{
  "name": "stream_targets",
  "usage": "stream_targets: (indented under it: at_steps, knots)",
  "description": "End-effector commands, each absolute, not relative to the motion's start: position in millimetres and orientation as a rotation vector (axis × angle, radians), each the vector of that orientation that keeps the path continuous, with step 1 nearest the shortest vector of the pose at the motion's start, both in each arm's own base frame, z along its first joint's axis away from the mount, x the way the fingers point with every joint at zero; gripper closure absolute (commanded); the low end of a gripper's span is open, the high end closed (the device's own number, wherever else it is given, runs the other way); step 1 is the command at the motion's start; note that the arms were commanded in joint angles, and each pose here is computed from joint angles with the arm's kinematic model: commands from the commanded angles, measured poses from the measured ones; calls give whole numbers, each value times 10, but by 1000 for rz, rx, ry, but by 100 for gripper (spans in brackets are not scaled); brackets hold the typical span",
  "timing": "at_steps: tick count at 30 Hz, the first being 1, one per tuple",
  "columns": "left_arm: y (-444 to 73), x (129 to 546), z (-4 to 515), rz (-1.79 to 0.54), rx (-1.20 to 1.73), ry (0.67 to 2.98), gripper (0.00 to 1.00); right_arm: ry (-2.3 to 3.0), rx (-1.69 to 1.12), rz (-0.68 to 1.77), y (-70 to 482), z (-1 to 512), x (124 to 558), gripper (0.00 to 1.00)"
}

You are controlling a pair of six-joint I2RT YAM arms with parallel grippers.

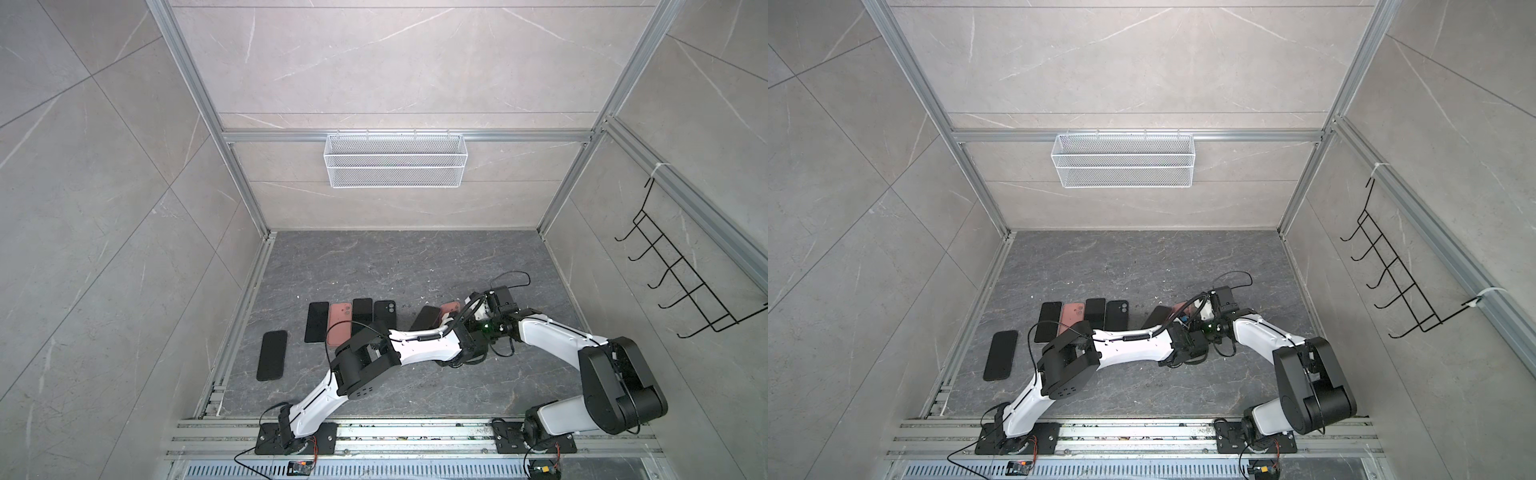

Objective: Take the phone out of the phone case
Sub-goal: 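Lower the purple phone beside the row of phones with the left gripper, then set the pink case at the row's end with the right gripper while the left retracts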

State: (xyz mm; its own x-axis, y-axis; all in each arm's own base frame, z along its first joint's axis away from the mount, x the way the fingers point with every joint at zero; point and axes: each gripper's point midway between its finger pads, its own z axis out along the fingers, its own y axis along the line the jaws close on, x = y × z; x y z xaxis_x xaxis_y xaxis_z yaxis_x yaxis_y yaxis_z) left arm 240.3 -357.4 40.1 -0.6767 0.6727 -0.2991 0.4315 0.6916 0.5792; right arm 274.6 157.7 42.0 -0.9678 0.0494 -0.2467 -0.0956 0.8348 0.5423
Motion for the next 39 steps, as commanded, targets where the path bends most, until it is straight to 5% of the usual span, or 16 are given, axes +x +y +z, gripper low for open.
stream_targets:
  at_steps: [1,9,27,29,31,33,36,39]
  knots:
    - [-3754,2447,515,530,793,2391,54,2786,-65,884,1643,376,2755,100]
    - [-3636,2492,1309,286,614,2323,24,2785,-26,942,1736,322,2899,100]
    - [-1089,2550,1584,59,-97,2469,14,2901,-220,918,2142,119,3054,99]
    - [-858,2521,1548,127,-157,2491,12,2897,-224,914,2132,126,3039,80]
    - [-691,2505,1505,114,-234,2506,12,2879,-222,885,2090,162,3045,41]
    - [-488,2457,1528,104,-333,2484,11,2839,-206,840,2010,283,3074,21]
    - [-97,2343,1602,191,-483,2426,4,2731,-171,758,1863,662,3088,1]
    - [240,2279,1581,273,-666,2369,0,2591,-154,807,1907,1097,3017,0]
